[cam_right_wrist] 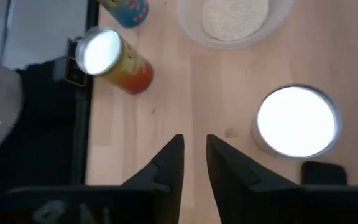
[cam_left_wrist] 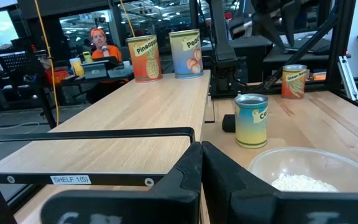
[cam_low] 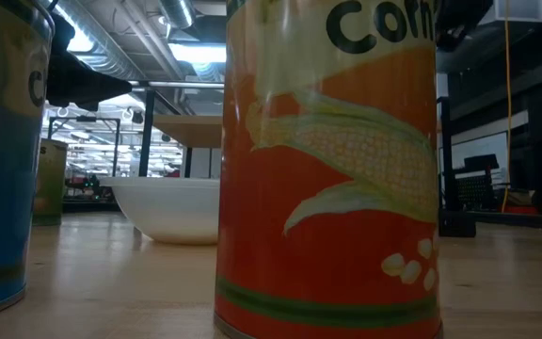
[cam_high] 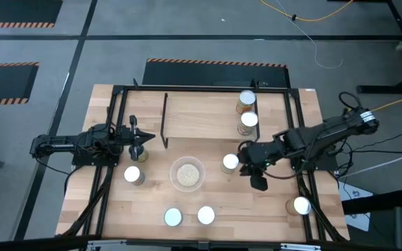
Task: Pick and place cans onto a shelf
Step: Put the canned carrots on the shelf
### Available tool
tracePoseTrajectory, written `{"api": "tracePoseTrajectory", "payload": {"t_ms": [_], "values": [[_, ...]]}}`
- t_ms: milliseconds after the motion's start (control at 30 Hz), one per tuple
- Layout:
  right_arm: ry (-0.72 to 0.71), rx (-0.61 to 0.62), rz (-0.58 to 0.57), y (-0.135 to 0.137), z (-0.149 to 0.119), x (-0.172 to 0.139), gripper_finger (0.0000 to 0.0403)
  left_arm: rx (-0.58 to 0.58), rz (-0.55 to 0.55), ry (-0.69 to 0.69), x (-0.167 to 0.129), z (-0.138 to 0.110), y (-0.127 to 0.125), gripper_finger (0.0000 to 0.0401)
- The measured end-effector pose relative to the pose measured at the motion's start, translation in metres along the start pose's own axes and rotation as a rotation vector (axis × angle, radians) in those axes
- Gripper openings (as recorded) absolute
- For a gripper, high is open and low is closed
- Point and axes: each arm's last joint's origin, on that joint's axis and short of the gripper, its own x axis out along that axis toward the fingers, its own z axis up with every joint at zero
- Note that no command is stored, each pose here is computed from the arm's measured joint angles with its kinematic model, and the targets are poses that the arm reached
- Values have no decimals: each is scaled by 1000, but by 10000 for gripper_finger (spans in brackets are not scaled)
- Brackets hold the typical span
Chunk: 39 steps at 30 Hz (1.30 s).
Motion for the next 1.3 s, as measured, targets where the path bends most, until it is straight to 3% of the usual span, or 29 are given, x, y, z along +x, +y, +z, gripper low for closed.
{"api": "tracePoseTrajectory", "payload": {"t_ms": [400, 567, 833, 1300], "values": [[-25, -57, 9, -9, -15, 26, 72, 0, 0, -1, 0, 0, 0, 0], [-44, -62, -50, -13, -18, 29, 72, 0, 0, 0, 0, 0, 0, 0], [-97, -213, -52, -12, -14, 30, 72, 0, 0, -1, 0, 0, 0, 0], [15, -279, -89, -15, -16, 65, 72, 0, 0, 0, 0, 0, 0, 0]]}}
